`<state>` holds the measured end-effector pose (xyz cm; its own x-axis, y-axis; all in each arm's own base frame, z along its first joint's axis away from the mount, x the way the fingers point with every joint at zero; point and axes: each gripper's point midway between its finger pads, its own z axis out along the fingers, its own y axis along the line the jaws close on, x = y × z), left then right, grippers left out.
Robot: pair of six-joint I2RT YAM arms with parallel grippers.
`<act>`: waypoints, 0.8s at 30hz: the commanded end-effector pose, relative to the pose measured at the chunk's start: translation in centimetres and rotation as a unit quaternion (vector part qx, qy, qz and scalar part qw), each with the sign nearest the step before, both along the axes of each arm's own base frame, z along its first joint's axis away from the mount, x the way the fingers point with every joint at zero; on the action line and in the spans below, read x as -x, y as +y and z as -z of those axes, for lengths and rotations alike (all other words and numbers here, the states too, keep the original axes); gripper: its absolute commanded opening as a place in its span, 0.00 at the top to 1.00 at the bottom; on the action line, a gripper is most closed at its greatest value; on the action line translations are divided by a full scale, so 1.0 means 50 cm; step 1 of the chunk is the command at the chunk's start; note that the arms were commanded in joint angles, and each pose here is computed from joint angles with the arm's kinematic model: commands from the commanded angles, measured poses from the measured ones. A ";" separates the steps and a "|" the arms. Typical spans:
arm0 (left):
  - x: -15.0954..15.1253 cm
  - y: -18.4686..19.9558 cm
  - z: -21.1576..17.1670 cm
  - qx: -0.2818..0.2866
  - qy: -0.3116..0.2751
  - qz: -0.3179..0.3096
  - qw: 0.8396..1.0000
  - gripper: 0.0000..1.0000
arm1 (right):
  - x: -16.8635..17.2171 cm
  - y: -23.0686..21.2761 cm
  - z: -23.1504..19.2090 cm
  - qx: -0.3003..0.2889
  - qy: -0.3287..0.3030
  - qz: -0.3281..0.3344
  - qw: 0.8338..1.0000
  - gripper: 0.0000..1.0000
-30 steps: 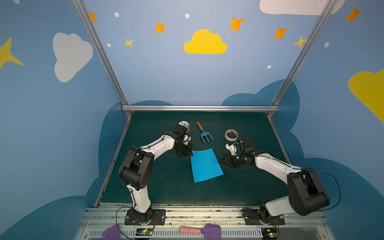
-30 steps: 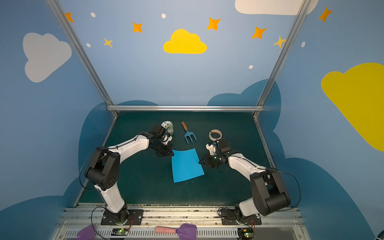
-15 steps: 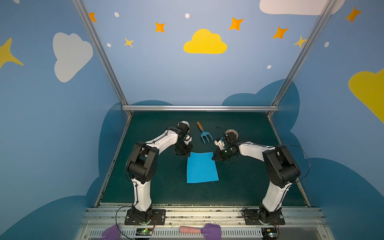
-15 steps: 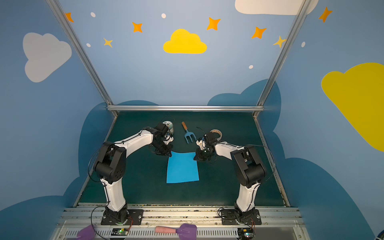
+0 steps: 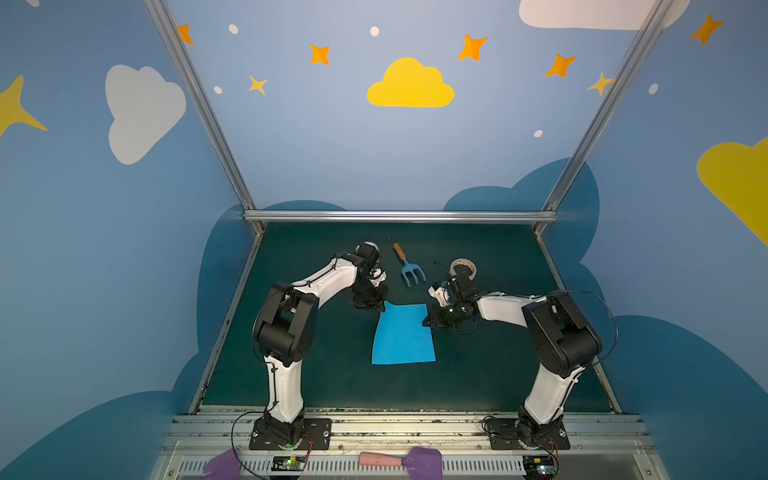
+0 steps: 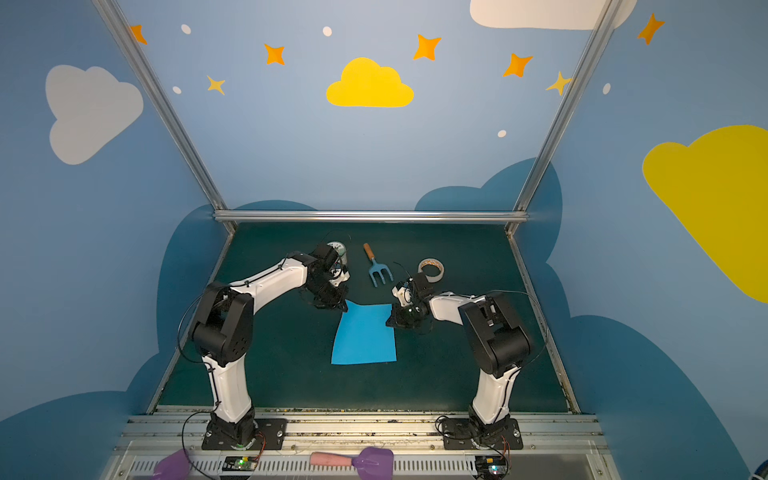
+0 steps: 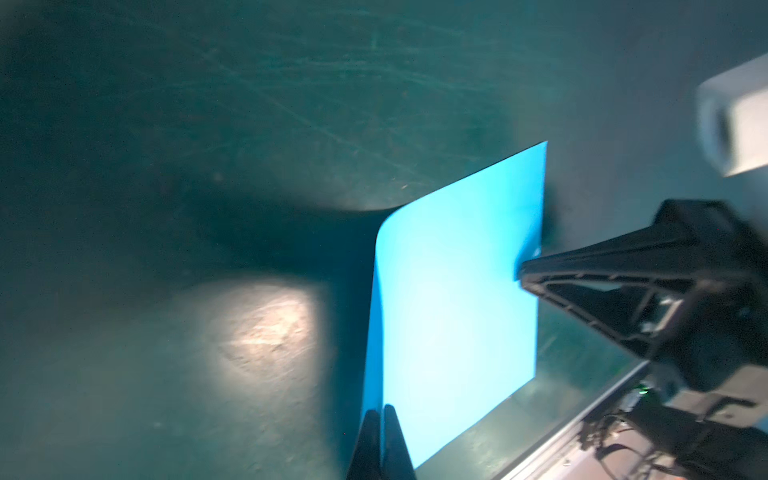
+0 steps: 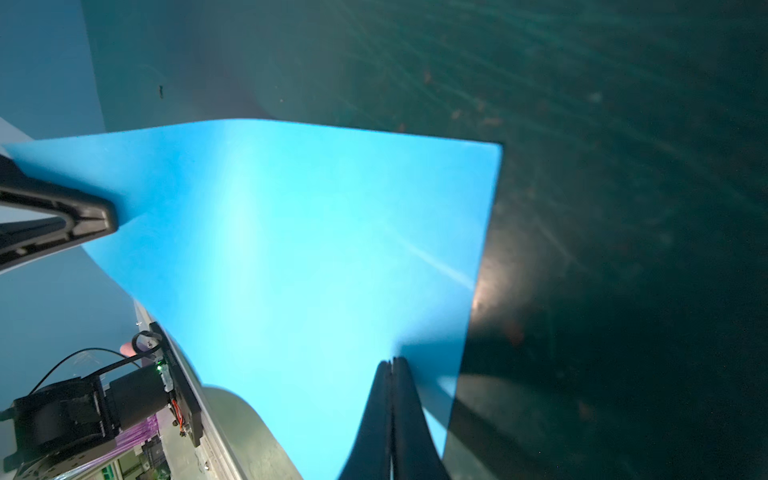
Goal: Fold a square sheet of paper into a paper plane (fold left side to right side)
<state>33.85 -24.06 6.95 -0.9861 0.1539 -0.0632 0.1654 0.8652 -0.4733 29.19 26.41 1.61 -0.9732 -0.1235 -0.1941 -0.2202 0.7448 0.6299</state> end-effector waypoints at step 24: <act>-0.058 -0.206 0.062 0.084 0.030 -0.178 0.980 0.96 | 0.079 -0.010 0.051 0.012 0.065 -0.008 0.998 1.00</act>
